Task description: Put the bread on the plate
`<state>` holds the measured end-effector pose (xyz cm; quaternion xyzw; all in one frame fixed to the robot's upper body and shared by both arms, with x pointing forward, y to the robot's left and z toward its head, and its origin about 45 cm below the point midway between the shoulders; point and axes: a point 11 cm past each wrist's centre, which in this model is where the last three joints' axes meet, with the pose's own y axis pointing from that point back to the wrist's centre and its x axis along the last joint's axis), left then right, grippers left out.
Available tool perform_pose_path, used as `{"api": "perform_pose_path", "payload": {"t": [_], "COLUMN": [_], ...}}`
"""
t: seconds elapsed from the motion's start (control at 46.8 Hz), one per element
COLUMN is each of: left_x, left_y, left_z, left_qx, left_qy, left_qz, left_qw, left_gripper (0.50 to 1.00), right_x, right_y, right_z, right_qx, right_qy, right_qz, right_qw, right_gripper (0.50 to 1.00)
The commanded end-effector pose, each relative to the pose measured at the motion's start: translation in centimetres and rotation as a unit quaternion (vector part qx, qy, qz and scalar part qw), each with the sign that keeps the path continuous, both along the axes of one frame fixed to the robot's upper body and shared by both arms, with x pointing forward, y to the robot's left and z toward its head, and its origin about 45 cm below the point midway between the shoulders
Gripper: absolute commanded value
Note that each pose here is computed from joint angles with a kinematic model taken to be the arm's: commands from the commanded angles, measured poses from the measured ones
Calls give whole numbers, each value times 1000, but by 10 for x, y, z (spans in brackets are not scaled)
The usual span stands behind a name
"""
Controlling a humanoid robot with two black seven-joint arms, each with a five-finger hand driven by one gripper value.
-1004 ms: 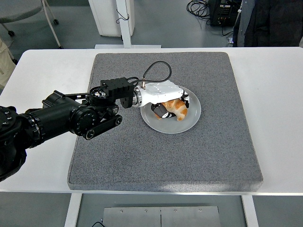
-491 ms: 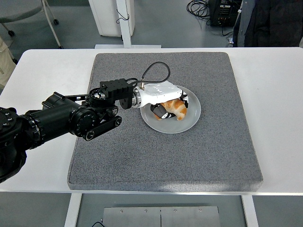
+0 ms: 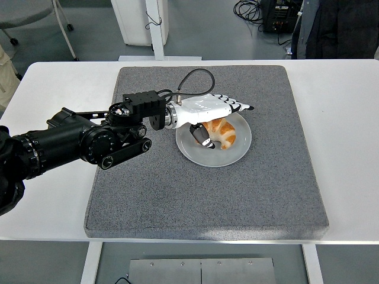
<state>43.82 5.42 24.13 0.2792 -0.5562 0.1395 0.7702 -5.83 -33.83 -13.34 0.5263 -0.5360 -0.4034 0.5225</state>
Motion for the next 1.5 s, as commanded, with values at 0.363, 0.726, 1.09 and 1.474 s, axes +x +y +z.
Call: {"api": "perform_pose_path", "payload": {"t": [0.363, 0.726, 1.09, 1.474], "left_x": [27, 46, 58, 78], "left_y": [29, 47, 64, 127], "left_z": [104, 136, 146, 124], "left_qx": [-124, -256, -372, -512], "left_qy": [-5, 117, 213, 272], "left_qz": [50, 146, 223, 299], "left_qw": [991, 948, 875, 758], "left_gripper": [980, 980, 980, 980], "right_x": [0, 0, 0, 0], "right_y": [0, 0, 0, 0], "right_z": [0, 0, 0, 0], "right_qx": [0, 0, 0, 0], "right_qy": [0, 0, 0, 0], "right_qz": [-1, -1, 0, 0], "right_qw": [1000, 1000, 1000, 1000], "right_gripper": [1000, 1000, 1000, 1000]}}
